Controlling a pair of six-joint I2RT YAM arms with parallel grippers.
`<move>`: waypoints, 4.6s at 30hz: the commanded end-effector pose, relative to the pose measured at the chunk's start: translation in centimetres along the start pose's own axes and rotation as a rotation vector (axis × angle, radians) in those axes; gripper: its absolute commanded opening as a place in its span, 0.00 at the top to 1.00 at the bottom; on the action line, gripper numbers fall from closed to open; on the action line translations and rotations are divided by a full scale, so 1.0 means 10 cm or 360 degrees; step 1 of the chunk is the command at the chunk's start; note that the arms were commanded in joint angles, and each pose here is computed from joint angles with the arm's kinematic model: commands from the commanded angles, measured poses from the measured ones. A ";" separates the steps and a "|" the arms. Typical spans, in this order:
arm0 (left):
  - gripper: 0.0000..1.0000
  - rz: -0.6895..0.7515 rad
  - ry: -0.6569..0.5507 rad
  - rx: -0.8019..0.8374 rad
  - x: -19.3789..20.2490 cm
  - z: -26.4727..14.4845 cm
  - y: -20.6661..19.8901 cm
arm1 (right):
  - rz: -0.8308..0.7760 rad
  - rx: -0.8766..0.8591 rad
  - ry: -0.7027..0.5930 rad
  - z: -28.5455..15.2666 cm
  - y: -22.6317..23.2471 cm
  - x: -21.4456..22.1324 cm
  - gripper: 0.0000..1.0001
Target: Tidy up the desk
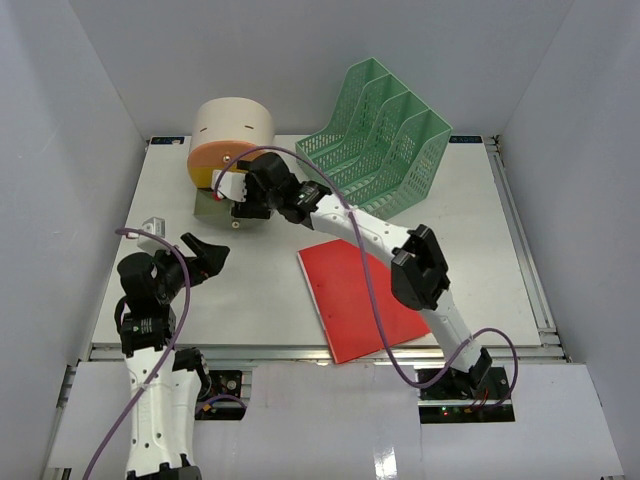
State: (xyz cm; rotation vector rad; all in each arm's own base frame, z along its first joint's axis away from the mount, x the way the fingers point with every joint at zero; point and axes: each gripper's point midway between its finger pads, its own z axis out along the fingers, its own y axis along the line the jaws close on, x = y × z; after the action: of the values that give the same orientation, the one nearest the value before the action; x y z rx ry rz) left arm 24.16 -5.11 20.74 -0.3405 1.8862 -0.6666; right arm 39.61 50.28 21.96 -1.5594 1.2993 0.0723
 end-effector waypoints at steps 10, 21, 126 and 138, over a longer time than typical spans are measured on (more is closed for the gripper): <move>0.81 -0.0608 0.0221 0.0001 0.66 0.62 0.43 | 0.0552 -0.0877 -0.0737 -2.31 0.64 0.67 0.52; 0.88 -0.0872 0.0241 -0.0199 0.59 1.51 0.72 | 0.0838 -0.0482 -0.0737 -2.90 0.62 1.17 0.79; 0.39 -0.1367 -0.0041 -0.0217 0.06 2.71 0.82 | 0.0975 -0.0163 -0.0573 -3.02 0.40 1.84 0.72; 0.37 -0.1392 -0.0009 -0.0364 0.04 3.07 0.79 | 0.0967 -0.0153 -0.0568 -3.03 0.38 1.85 0.72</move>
State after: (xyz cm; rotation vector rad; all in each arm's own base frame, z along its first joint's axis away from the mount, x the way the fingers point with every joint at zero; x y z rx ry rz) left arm 51.61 -7.75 7.25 -1.3098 1.7608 -1.0394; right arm 27.98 16.66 21.26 -1.1118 1.4542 0.7765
